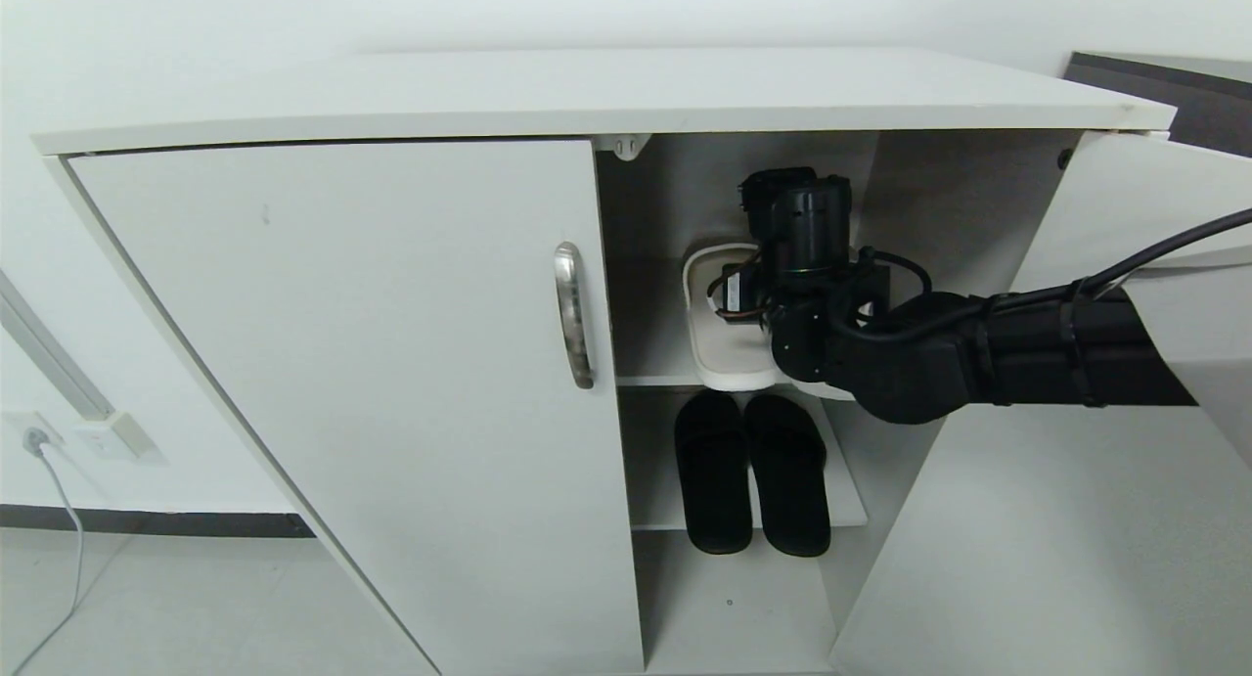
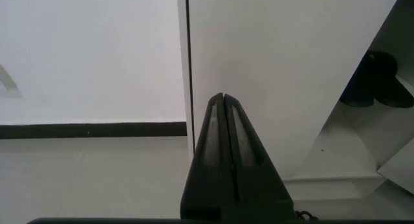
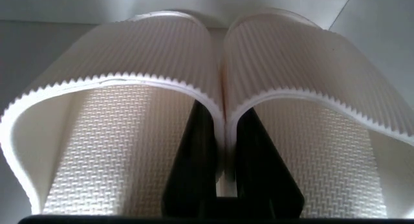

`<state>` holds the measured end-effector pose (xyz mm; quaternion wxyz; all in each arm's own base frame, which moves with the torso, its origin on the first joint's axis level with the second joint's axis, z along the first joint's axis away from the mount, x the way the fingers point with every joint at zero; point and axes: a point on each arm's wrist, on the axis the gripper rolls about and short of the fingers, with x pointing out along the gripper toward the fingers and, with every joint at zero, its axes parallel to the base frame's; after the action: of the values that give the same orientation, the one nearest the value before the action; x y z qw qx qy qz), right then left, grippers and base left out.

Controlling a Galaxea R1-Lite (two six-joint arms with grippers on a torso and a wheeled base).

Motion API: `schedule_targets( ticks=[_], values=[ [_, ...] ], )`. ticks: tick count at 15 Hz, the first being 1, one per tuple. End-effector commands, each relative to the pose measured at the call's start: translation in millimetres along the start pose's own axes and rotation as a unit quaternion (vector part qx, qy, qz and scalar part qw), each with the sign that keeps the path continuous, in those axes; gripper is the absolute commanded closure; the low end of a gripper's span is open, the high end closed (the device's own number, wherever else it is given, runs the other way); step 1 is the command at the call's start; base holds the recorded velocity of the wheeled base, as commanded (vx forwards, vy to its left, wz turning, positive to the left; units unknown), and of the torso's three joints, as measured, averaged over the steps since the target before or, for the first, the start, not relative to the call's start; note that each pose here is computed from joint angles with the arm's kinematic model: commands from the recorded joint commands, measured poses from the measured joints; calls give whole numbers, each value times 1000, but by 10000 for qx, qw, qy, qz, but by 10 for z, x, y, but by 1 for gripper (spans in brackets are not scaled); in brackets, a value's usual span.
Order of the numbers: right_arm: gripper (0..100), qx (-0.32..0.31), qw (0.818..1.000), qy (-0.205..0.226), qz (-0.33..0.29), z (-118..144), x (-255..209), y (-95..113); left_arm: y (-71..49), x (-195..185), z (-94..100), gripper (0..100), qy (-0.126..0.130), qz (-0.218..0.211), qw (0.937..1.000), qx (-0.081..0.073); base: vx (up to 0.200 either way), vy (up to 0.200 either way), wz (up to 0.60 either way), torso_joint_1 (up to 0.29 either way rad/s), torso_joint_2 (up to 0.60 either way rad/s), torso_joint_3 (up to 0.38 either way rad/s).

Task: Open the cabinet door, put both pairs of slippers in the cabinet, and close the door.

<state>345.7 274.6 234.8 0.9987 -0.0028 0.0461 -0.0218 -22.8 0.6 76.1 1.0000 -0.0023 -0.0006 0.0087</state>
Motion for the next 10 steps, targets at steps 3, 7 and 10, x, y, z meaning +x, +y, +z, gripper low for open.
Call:
schedule_targets(
  ticks=[3, 7, 10],
  values=[
    [100, 6, 10000, 6, 8, -38, 90, 17, 0, 0, 0, 100, -2, 5, 10000, 0, 0, 0, 0, 0, 0, 0],
    [100, -12, 10000, 32, 22, -56, 125, 20, 0, 0, 0, 100, -2, 5, 10000, 0, 0, 0, 0, 0, 0, 0],
    [100, -17, 10000, 38, 14, -60, 129, 15, 0, 0, 0, 100, -2, 12, 10000, 0, 0, 0, 0, 0, 0, 0]
  ],
)
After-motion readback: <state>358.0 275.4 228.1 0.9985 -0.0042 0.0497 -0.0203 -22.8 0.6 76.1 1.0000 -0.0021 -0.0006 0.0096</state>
